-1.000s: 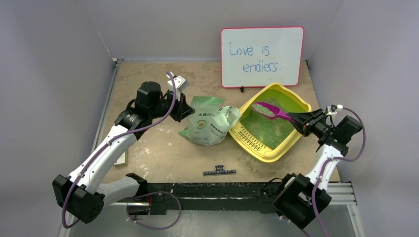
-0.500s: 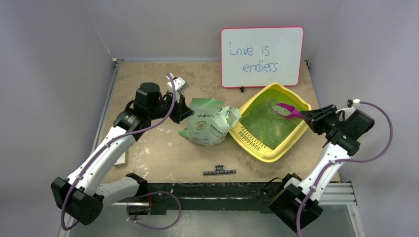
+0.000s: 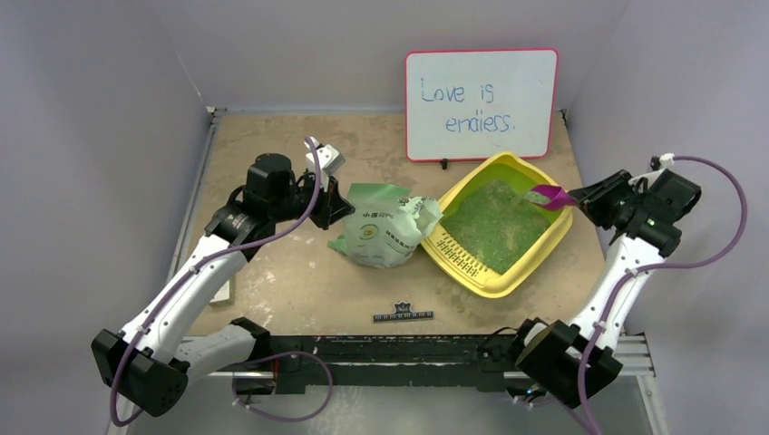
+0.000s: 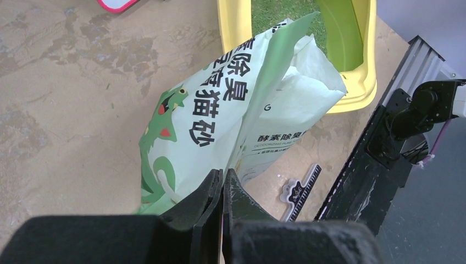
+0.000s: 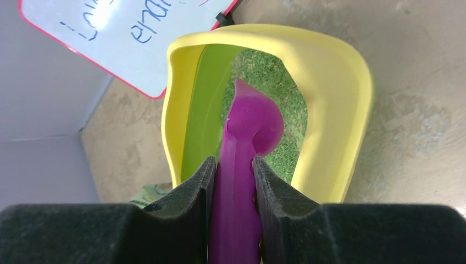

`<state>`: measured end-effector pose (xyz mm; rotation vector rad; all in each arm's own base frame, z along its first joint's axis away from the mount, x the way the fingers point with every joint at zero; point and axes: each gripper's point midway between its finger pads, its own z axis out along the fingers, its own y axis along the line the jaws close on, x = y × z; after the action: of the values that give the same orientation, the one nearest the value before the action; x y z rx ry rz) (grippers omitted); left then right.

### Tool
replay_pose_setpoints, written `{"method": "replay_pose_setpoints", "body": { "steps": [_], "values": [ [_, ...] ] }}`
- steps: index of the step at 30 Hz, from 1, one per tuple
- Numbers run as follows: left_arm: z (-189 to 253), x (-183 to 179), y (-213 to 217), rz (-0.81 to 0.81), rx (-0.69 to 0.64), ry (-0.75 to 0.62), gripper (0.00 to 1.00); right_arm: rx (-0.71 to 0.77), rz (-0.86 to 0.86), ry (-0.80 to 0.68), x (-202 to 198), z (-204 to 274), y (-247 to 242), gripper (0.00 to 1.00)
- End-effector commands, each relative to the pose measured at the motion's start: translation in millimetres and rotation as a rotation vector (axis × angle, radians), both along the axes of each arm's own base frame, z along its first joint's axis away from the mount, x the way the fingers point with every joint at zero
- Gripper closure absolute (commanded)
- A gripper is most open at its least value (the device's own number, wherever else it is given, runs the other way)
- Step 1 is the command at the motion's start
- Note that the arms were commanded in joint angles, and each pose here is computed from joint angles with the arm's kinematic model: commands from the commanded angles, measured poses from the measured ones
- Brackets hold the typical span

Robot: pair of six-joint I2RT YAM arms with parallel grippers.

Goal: Fill the litter box with clean litter
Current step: Pour the cat litter into the litter box.

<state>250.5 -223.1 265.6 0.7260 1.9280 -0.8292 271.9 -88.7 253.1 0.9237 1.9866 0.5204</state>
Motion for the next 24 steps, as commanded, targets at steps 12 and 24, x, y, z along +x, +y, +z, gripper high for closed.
{"method": "replay_pose_setpoints", "body": {
  "steps": [12, 24],
  "values": [
    [41.5, 1.2, -3.4, -0.032, -0.066, -0.141, 1.0, -0.346, 0.086, 0.164, 38.3, 5.7, 21.3, 1.0],
    [43.6, 1.8, -2.5, -0.021, -0.067, -0.134, 1.0, -0.444, 0.256, 0.231, 90.9, -23.3, 88.2, 1.0]
  ]
}}
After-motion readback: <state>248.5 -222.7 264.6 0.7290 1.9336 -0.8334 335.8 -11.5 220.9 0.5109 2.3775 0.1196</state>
